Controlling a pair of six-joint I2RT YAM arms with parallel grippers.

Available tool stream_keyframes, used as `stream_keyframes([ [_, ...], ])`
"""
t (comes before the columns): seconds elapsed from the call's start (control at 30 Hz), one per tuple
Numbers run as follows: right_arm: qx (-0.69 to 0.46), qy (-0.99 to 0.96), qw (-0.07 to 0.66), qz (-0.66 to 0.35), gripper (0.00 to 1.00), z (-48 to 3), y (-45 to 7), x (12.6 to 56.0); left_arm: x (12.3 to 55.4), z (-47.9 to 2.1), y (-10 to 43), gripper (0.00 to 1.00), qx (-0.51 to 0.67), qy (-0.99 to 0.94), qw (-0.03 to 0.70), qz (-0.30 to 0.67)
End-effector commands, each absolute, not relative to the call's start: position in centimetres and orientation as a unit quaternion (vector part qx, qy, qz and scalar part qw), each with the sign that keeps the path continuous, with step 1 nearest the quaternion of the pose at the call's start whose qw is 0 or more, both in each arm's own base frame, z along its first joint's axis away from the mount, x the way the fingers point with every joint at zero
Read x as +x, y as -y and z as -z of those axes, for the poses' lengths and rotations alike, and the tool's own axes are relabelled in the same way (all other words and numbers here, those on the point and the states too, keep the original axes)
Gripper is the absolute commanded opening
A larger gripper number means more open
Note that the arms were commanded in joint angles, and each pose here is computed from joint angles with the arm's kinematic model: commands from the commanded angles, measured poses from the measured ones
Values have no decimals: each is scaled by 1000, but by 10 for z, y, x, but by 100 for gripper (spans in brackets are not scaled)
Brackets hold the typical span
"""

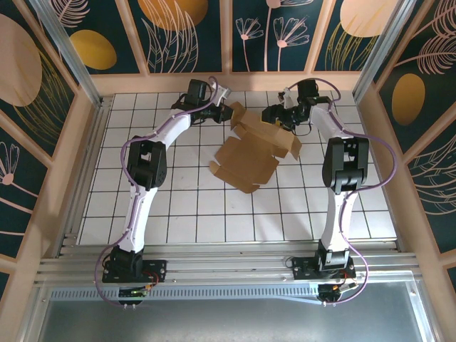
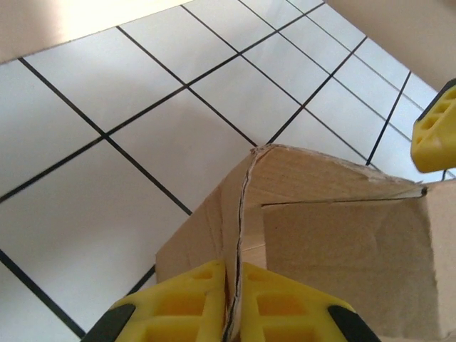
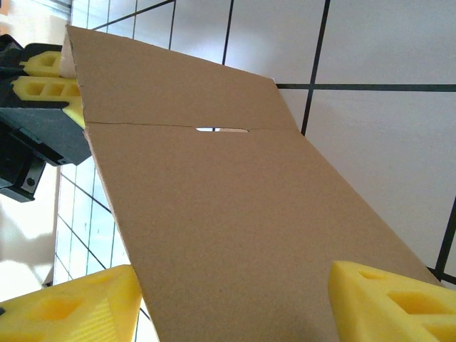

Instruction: Fold the paper box

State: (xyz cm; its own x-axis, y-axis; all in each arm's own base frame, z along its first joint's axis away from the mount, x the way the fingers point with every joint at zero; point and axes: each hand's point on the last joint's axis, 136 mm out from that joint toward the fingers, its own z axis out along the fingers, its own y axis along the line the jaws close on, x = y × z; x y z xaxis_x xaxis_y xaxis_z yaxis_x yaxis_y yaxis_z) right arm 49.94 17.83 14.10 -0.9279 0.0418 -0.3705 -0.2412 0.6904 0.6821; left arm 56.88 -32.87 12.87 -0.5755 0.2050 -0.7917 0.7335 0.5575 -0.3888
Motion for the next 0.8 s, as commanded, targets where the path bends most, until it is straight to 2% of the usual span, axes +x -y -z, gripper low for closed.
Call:
stream_keyframes([
  [0.0,-33,-917,158,-365,70,-116,-172,495,548,-192,353,9,276,-786,358,422],
  [0.47,-27,-920,163,-357,70,-115,-171,494,536,-210,356,5,195,-823,305,439],
  [0.77,-24,-923,198,-330,70,-133,-163,502,523,-184,325,2,215,-863,306,340],
])
